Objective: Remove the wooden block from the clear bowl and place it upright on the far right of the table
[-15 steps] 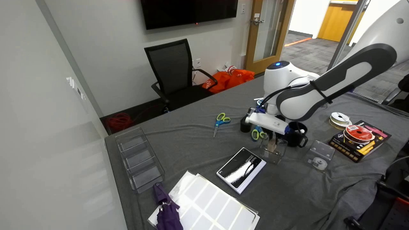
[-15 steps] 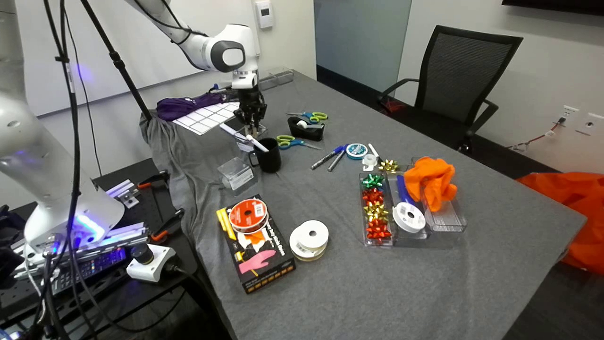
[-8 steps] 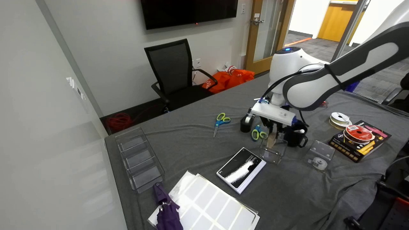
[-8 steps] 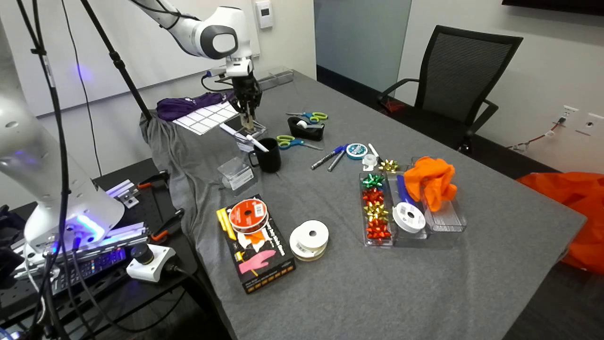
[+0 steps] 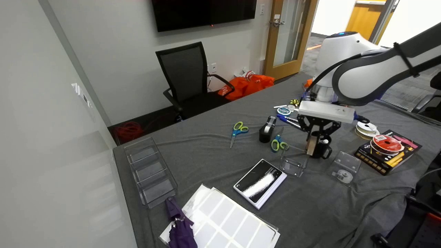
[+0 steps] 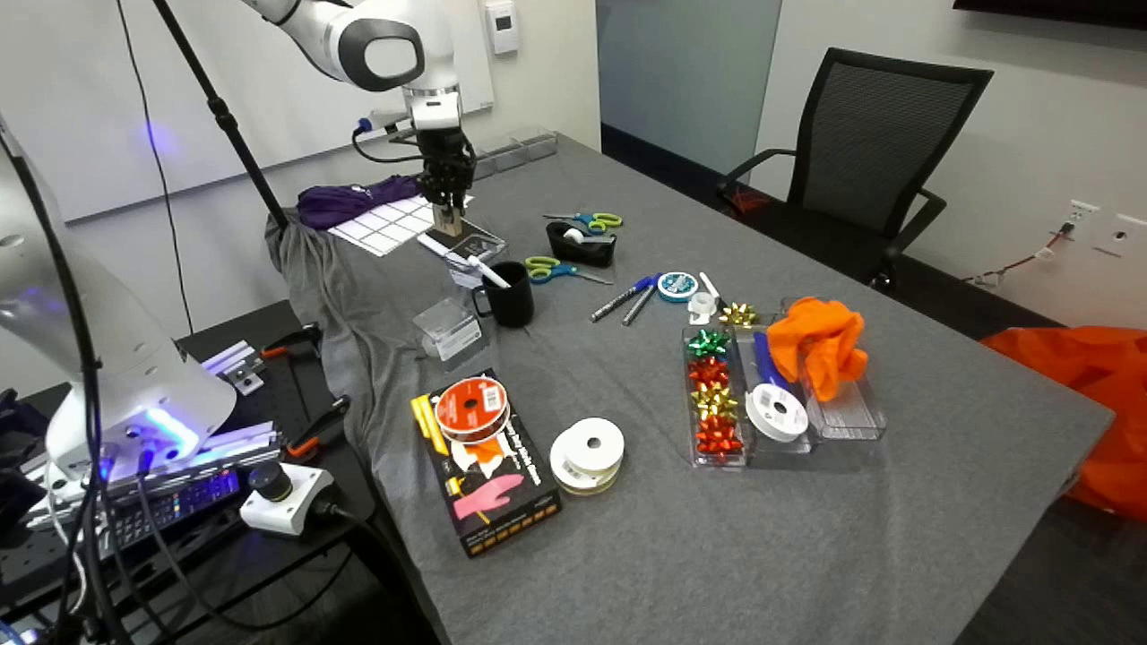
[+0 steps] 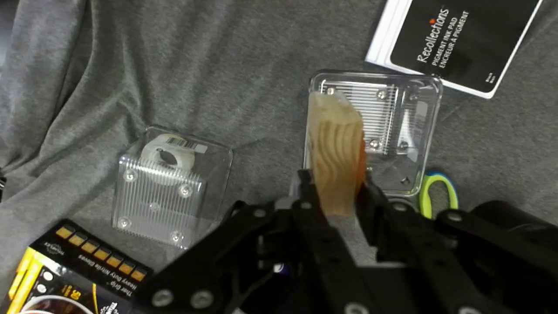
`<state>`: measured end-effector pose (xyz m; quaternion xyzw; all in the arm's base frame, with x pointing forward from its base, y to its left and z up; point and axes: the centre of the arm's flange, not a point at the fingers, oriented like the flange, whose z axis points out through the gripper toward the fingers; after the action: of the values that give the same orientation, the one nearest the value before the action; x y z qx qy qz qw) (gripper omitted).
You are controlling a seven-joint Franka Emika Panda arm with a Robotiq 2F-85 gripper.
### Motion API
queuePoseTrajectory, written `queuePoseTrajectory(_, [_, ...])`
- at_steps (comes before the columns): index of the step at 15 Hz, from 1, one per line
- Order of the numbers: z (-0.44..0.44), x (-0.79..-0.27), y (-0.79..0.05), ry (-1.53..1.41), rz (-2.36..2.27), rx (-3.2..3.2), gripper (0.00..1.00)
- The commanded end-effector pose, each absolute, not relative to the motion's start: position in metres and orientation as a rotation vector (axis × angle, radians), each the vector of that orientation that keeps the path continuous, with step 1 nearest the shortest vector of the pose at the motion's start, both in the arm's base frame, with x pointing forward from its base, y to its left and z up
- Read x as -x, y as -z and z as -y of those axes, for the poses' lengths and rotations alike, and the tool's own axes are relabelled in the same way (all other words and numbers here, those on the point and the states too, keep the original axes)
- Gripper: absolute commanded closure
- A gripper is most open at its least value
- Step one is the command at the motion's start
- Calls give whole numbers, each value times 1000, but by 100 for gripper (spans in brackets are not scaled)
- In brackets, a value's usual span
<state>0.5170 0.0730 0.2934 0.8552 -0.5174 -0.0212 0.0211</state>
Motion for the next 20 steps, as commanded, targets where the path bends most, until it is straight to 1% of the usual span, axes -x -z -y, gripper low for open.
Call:
queuePoseTrajectory(1, [-38, -496, -314, 37, 1542, -2749, 93])
queuePoseTrajectory(9, [27, -522, -343, -249, 1563, -2781, 93])
queuePoseTrajectory(16, [92, -543, -354, -417, 1170, -2709, 93])
queuePoseTrajectory(20, [115, -556, -354, -507, 918, -2732, 93])
